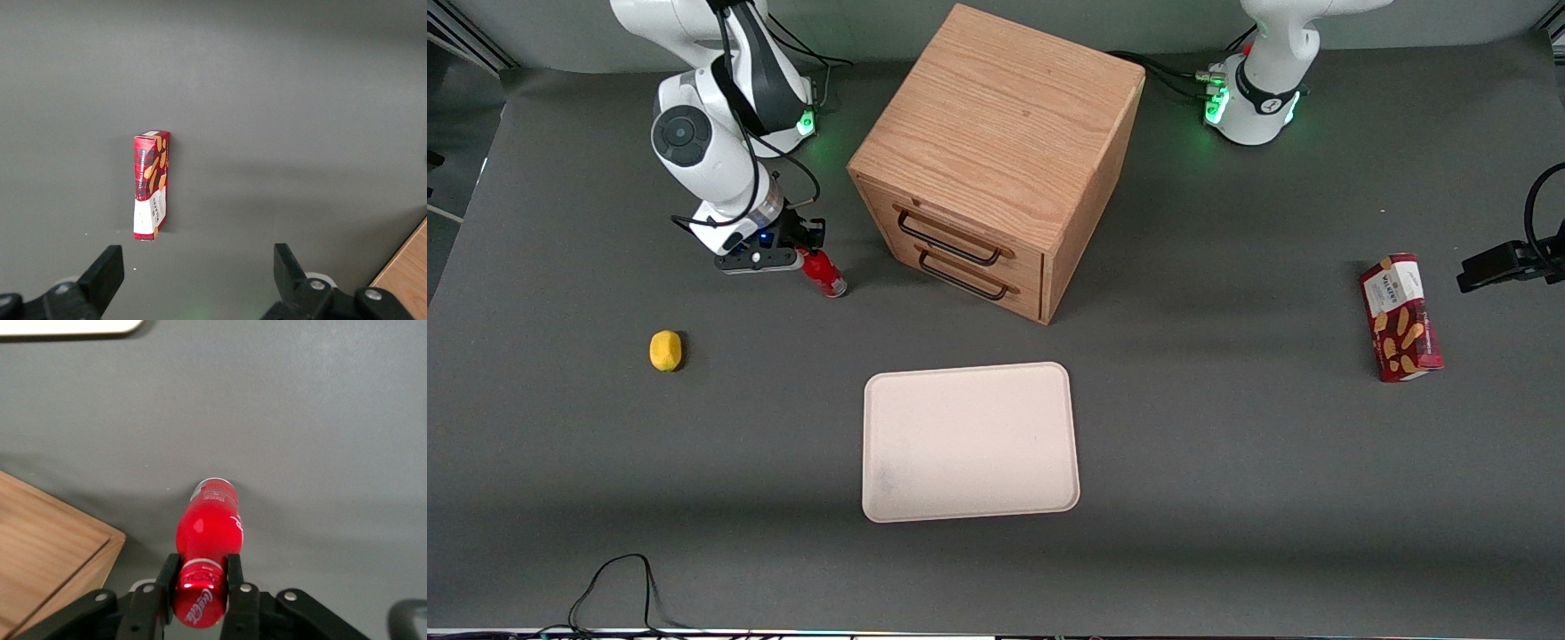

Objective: Place coke bottle on tray
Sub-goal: 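Lift the bottle with the right gripper and carry it toward the white tray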

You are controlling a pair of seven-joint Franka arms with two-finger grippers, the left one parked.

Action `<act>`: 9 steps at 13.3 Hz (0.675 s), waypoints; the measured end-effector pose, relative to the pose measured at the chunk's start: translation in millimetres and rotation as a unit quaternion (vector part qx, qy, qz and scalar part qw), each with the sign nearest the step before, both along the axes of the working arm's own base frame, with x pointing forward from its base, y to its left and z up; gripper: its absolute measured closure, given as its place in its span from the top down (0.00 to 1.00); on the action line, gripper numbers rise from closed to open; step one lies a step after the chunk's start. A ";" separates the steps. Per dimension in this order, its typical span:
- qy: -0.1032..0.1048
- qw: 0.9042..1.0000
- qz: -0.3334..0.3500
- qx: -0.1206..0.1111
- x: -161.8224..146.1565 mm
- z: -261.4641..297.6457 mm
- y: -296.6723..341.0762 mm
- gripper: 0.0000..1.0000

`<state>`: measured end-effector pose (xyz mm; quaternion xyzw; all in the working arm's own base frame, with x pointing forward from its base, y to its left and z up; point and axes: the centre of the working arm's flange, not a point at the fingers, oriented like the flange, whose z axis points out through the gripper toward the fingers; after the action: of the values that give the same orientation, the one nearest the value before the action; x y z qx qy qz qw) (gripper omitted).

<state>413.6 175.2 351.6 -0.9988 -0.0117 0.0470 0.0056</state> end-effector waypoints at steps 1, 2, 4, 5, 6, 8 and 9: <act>0.000 1.000 0.002 0.001 6.8 17.1 3.5 0.33; -0.002 1.000 0.005 0.000 13.7 36.4 7.3 0.33; -0.012 1.000 0.016 -0.006 28.9 82.0 14.2 0.33; -0.016 1.000 0.018 -0.006 36.4 106.8 16.8 0.33; -0.020 1.000 0.021 -0.006 43.6 131.8 19.5 0.33; -0.029 0.999 0.031 -0.011 62.1 179.2 24.5 0.33; -0.031 0.999 0.035 -0.009 75.4 199.3 26.5 0.33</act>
<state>489.0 201.8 550.9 -0.9988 -0.0468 0.0166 -0.0053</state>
